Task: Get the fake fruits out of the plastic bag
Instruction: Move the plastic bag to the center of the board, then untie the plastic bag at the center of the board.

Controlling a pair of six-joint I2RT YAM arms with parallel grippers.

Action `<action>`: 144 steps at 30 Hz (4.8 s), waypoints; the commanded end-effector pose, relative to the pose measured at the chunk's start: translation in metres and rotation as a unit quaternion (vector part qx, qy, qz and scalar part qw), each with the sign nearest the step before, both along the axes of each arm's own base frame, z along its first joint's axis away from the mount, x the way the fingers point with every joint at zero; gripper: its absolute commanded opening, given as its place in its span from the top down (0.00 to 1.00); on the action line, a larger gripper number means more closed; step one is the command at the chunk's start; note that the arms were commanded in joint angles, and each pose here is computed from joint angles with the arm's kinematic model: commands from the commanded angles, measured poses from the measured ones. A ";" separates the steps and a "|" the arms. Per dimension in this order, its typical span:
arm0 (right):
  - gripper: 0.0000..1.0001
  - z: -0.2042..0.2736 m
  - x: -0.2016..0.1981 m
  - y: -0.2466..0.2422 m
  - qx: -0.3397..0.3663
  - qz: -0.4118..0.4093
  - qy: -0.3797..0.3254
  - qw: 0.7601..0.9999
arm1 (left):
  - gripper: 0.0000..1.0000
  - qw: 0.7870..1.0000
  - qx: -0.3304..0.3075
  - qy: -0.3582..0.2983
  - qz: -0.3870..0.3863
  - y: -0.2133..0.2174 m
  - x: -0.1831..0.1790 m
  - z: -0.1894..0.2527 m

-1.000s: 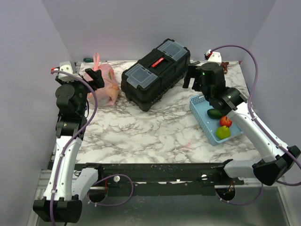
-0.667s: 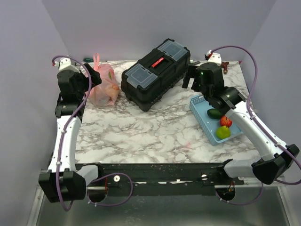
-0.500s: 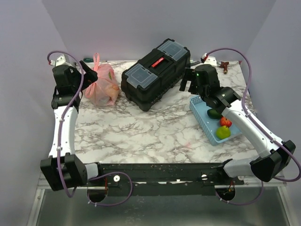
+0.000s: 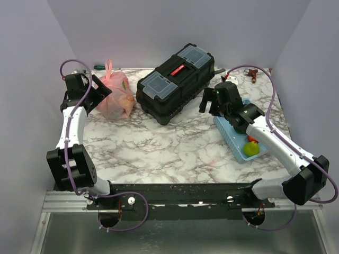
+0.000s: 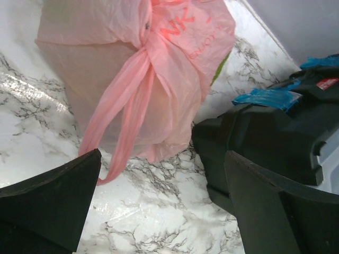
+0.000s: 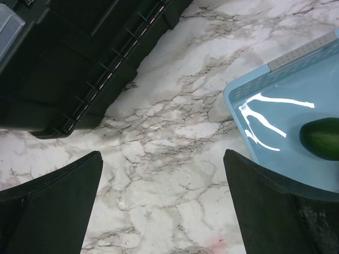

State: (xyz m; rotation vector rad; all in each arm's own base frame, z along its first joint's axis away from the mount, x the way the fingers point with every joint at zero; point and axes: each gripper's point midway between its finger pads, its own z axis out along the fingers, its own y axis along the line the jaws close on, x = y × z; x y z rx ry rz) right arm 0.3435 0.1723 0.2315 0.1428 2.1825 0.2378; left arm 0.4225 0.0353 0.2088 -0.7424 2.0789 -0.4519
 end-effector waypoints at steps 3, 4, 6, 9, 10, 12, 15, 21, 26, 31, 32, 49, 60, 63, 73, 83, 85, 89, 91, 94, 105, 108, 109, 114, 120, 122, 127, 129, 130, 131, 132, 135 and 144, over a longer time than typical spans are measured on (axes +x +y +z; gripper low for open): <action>0.00 0.002 -0.002 0.006 0.019 0.003 0.004 1.000 | 0.01 0.998 0.004 0.043 0.037 0.024 0.007 -0.019; 0.00 0.003 -0.003 0.006 0.021 0.003 0.003 1.000 | 0.01 0.998 0.004 0.045 0.034 0.025 0.009 -0.021; 0.00 0.004 -0.006 0.006 0.026 0.007 0.000 1.000 | 0.01 0.998 0.013 0.054 0.026 0.028 0.011 -0.022; 0.00 0.004 -0.011 0.006 0.033 0.011 -0.002 0.999 | 0.01 0.997 0.042 0.064 0.030 0.038 0.011 -0.025; 0.00 0.005 -0.012 0.005 0.034 0.012 -0.003 0.999 | 0.01 0.996 0.054 0.066 0.032 0.041 0.010 -0.026; 0.00 0.007 -0.015 0.003 0.035 0.010 -0.003 0.999 | 0.01 0.996 0.067 0.058 0.028 0.043 0.010 -0.018; 0.00 0.004 -0.018 0.002 0.036 0.012 -0.003 0.999 | 0.05 0.998 0.055 0.036 -0.018 0.029 0.011 -0.002; 0.00 0.001 -0.021 0.003 0.034 0.017 0.004 0.999 | 0.10 0.999 0.030 -0.009 -0.043 0.020 0.008 0.013; 0.00 0.000 -0.019 0.000 0.030 0.010 0.002 1.000 | 0.05 0.997 0.038 0.056 0.048 0.054 0.001 -0.006; 0.00 0.002 -0.016 0.004 0.038 0.013 0.000 0.999 | 0.08 0.994 -0.077 0.076 0.023 0.037 0.014 -0.034; 0.00 -0.001 -0.016 0.005 0.039 0.014 0.001 0.999 | 0.09 0.992 -0.101 0.080 0.015 0.030 0.016 -0.037; 0.00 -0.017 -0.013 0.023 0.050 0.033 0.040 0.997 | 0.96 0.963 -0.264 0.029 -0.056 -0.022 0.021 -0.034; 0.00 -0.041 -0.053 0.076 0.160 0.154 0.107 0.969 | 1.00 0.941 -0.331 0.046 -0.050 -0.070 -0.040 -0.040; 0.00 -0.050 -0.068 0.085 0.173 0.179 0.120 0.961 | 1.00 0.941 -0.333 0.035 -0.054 -0.085 -0.075 -0.046; 0.00 -0.088 -0.128 0.140 0.180 0.250 0.145 0.940 | 1.00 0.948 -0.269 -0.006 -0.172 -0.171 -0.196 -0.069; 0.00 -0.099 -0.124 0.133 0.129 0.216 0.097 0.963 | 0.98 0.917 -0.267 0.011 -0.294 -0.232 -0.277 -0.085; 0.00 -0.100 -0.116 0.127 0.124 0.184 0.088 0.971 | 0.98 0.910 -0.268 0.031 -0.316 -0.247 -0.287 -0.088; 0.00 -0.108 -0.110 0.110 0.123 0.121 0.085 0.981 | 1.00 0.892 -0.248 0.062 -0.373 -0.287 -0.305 -0.082; 0.00 -0.112 -0.110 0.103 0.114 0.116 0.078 0.984 | 1.00 0.891 -0.215 0.070 -0.392 -0.304 -0.309 -0.075; 0.00 -0.113 -0.120 0.093 0.092 0.143 0.075 0.982 | 1.00 0.885 -0.184 0.068 -0.423 -0.327 -0.308 -0.059; 0.01 -0.097 -0.152 0.100 0.110 0.281 0.036 0.953 | 0.17 0.898 -0.146 -0.022 -0.415 -0.307 -0.302 -0.042; 0.02 -0.087 -0.153 0.108 0.111 0.309 0.026 0.944 | 0.11 0.903 -0.099 -0.035 -0.417 -0.284 -0.305 -0.037; 0.02 -0.084 -0.155 0.113 0.117 0.323 0.021 0.939 | 0.10 0.902 -0.084 -0.045 -0.420 -0.276 -0.306 -0.032; 0.07 -0.071 -0.153 0.132 0.123 0.358 0.012 0.925 | 0.01 0.930 0.017 -0.046 -0.363 -0.218 -0.298 -0.015; 0.07 -0.059 -0.144 0.156 0.123 0.379 0.006 0.917 | 0.01 0.935 0.162 -0.028 -0.314 -0.179 -0.270 -0.021; 0.07 -0.059 -0.146 0.165 0.133 0.383 0.009 0.914 | 0.01 0.926 0.192 -0.014 -0.324 -0.180 -0.261 -0.027; 0.07 -0.058 -0.151 0.180 0.172 0.387 0.015 0.906 | 0.01 0.893 0.189 -0.003 -0.409 -0.203 -0.241 -0.033; 0.08 -0.061 -0.152 0.180 0.175 0.381 0.019 0.908 | 0.03 0.876 0.185 0.000 -0.445 -0.208 -0.235 -0.041; 0.09 -0.063 -0.151 0.178 0.173 0.374 0.025 0.911 | 0.05 0.867 0.177 0.003 -0.466 -0.213 -0.236 -0.046; 0.09 -0.062 -0.151 0.177 0.172 0.371 0.028 0.912 | 0.07 0.862 0.172 0.008 -0.477 -0.216 -0.237 -0.049; 0.09 -0.062 -0.151 0.176 0.171 0.369 0.030 0.913 | 0.10 0.855 0.163 0.010 -0.492 -0.221 -0.241 -0.052; 0.09 -0.058 -0.153 0.174 0.175 0.371 0.021 0.912 | 0.15 0.841 0.146 0.015 -0.521 -0.231 -0.245 -0.058; 0.12 -0.060 -0.139 0.180 0.164 0.343 0.022 0.925 | 0.38 0.831 0.143 0.070 -0.533 -0.230 -0.249 -0.080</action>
